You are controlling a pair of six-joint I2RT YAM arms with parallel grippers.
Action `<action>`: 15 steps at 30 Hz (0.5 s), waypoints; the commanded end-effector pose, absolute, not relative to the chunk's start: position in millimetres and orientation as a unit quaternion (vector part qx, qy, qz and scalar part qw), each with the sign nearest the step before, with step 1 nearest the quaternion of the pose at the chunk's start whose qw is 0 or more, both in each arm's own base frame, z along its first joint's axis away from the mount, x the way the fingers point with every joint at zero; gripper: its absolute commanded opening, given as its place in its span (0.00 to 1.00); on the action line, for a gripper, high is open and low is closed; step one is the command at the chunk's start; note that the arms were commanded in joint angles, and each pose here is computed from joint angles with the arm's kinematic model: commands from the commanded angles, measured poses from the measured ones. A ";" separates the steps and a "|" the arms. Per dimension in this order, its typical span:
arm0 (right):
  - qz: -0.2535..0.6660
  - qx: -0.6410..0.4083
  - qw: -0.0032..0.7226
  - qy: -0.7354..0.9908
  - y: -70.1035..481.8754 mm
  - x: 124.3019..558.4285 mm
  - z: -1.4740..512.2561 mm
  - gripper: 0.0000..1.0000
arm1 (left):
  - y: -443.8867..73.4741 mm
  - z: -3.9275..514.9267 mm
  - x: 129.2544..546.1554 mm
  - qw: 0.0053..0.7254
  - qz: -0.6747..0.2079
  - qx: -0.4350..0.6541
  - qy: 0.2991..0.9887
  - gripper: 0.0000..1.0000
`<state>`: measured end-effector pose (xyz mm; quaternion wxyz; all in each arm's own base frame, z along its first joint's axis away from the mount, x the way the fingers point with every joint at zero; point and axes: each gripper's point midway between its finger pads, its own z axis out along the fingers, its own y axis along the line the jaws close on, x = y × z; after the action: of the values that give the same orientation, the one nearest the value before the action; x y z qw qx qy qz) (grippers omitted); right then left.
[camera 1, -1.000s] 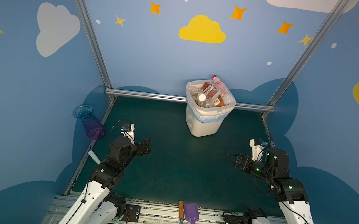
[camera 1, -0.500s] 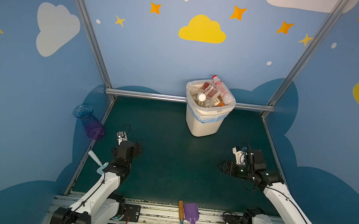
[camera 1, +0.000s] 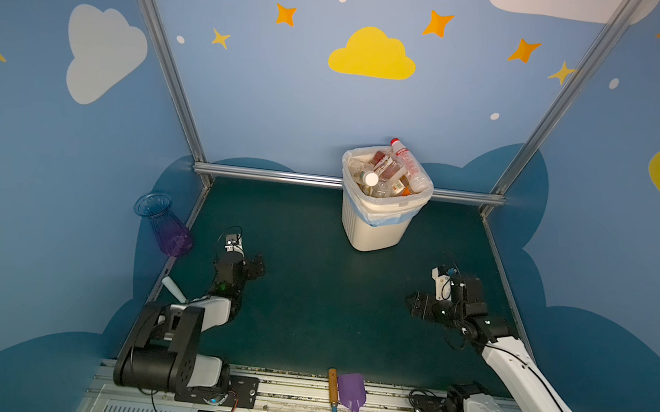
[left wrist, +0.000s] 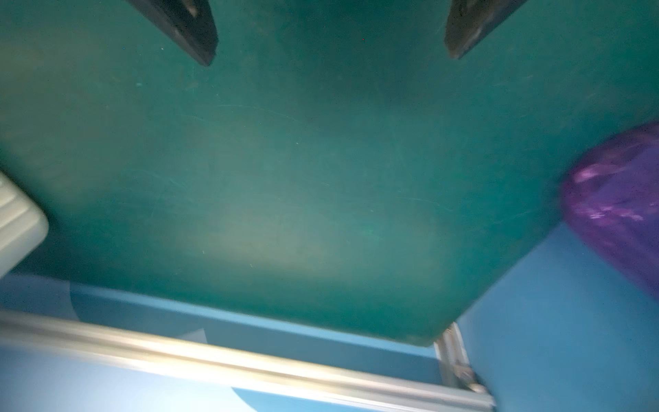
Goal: Throw the plastic bottles in the bin
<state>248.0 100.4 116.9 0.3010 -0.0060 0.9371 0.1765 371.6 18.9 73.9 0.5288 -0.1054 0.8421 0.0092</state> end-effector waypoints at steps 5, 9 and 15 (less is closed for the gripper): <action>0.096 0.007 0.400 0.911 67.7 276.0 129.2 0.90 | 20.8 80.5 394.5 0.530 -0.012 -0.099 0.842 1.00; 0.060 0.018 0.437 0.897 50.5 282.7 127.9 0.92 | 20.7 79.2 393.2 0.522 -0.008 -0.092 0.848 1.00; -0.008 0.052 0.475 0.878 16.4 283.4 135.7 0.96 | 20.3 79.5 393.4 0.524 -0.008 -0.091 0.847 1.00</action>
<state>275.7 39.2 121.3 0.4314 0.0296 0.9006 0.0440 391.8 22.2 73.9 0.5191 -0.0988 0.8490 -0.0056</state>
